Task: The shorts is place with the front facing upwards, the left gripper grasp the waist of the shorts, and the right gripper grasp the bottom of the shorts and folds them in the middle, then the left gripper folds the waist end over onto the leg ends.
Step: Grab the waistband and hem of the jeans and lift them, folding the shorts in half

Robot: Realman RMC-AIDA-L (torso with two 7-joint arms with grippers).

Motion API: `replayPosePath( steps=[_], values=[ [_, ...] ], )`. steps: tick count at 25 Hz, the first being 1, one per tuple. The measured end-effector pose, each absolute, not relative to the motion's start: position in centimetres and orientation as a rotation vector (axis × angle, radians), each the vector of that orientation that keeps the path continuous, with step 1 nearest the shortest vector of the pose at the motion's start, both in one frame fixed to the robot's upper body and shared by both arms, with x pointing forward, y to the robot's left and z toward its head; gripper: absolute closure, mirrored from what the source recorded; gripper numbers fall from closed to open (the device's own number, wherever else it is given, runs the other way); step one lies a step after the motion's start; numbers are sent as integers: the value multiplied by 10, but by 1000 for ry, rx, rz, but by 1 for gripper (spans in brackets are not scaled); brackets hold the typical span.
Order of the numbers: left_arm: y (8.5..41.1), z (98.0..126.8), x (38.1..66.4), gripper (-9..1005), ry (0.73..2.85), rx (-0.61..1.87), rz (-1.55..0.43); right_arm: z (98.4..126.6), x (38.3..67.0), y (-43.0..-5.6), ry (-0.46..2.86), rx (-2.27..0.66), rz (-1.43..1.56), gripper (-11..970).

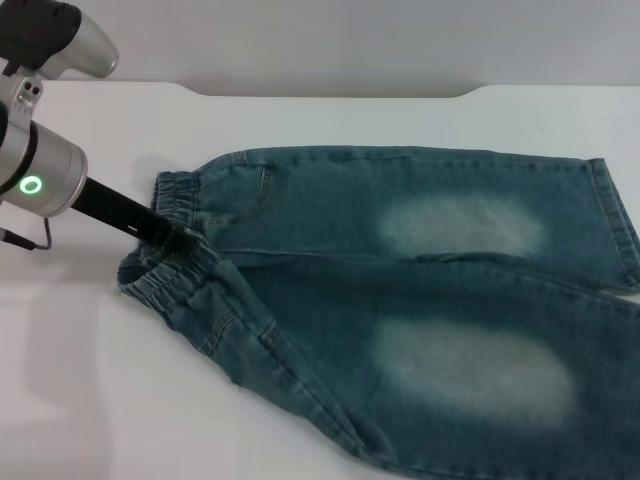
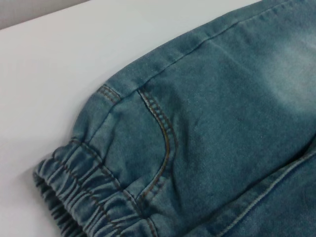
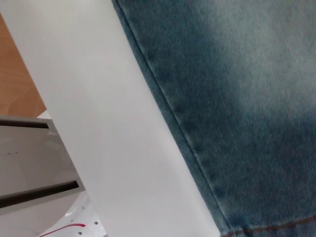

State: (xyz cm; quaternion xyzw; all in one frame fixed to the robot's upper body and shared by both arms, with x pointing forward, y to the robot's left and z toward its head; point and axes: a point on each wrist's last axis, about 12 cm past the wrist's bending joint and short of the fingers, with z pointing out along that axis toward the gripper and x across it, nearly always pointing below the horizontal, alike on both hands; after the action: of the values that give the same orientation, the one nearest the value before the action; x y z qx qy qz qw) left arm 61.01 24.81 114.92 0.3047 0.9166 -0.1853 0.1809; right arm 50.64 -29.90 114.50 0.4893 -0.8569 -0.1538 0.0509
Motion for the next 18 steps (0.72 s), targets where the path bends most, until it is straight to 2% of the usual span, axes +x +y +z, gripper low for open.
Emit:
replayPosePath(
  steps=[18],
  values=[
    [240,1150,609,963,2588,905,-533,1134,511,-294,-2581,1503,-442,405]
  ],
)
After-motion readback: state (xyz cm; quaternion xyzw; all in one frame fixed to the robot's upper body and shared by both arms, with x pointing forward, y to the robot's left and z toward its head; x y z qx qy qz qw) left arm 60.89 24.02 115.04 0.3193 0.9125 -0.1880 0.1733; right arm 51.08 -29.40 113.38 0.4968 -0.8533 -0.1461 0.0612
